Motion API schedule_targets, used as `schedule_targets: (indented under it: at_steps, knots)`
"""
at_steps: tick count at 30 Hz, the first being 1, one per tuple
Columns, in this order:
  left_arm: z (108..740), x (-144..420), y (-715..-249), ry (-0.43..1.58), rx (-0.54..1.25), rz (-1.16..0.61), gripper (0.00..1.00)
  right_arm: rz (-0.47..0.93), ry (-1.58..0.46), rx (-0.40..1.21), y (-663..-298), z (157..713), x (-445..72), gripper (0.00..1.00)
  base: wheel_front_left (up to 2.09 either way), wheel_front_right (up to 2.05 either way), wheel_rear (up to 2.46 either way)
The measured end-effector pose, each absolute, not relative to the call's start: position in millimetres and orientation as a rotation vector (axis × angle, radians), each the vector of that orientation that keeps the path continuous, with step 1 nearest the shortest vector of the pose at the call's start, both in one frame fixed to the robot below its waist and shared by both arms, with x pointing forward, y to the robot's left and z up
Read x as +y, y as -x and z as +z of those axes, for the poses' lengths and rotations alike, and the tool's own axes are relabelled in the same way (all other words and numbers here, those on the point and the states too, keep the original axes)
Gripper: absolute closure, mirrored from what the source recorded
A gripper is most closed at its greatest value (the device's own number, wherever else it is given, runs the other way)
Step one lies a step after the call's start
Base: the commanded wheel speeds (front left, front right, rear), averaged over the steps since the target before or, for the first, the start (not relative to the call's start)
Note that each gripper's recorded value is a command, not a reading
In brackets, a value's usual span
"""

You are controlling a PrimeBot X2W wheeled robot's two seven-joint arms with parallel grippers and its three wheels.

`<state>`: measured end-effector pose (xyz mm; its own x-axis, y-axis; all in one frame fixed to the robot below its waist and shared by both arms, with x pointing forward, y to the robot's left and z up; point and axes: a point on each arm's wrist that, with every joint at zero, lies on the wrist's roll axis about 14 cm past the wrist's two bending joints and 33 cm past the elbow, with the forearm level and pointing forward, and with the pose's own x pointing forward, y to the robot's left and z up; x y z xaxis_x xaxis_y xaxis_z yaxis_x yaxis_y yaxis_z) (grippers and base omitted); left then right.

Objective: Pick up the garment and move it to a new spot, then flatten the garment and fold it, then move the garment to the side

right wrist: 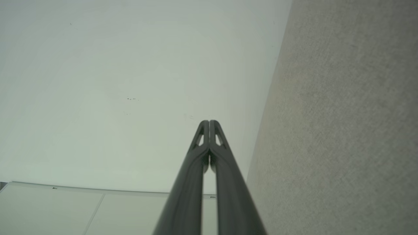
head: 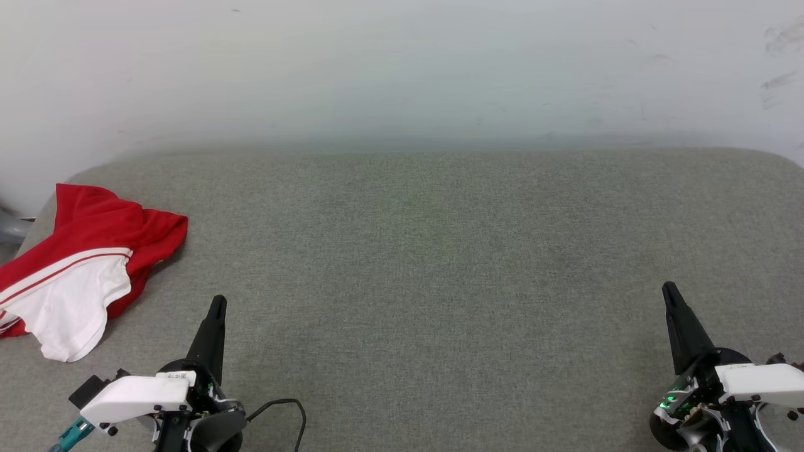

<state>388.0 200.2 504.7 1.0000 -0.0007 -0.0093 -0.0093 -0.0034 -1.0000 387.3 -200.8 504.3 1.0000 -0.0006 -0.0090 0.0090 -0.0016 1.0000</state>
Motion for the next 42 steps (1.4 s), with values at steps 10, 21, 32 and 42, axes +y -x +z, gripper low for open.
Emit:
schedule_targets:
  at_steps: [10,21,32,42]
  knots:
    - [505,200,-388,1.574,0.008,0.007,1.00,-0.007,-1.573,0.007,-387,504,-201,1.00,0.00,0.00,0.00]
    - [505,200,-388,1.574,0.008,0.007,1.00,-0.007,-1.573,0.007,-387,504,-201,1.00,0.00,0.00,0.00]
    - [505,200,-388,1.574,0.008,0.006,1.00,-0.008,-1.572,0.007,-387,504,-201,1.00,0.00,0.00,0.00]
    - [491,199,-383,1.578,0.041,0.037,0.00,-0.040,-1.575,0.037,-382,491,-201,0.00,0.00,0.00,0.00]
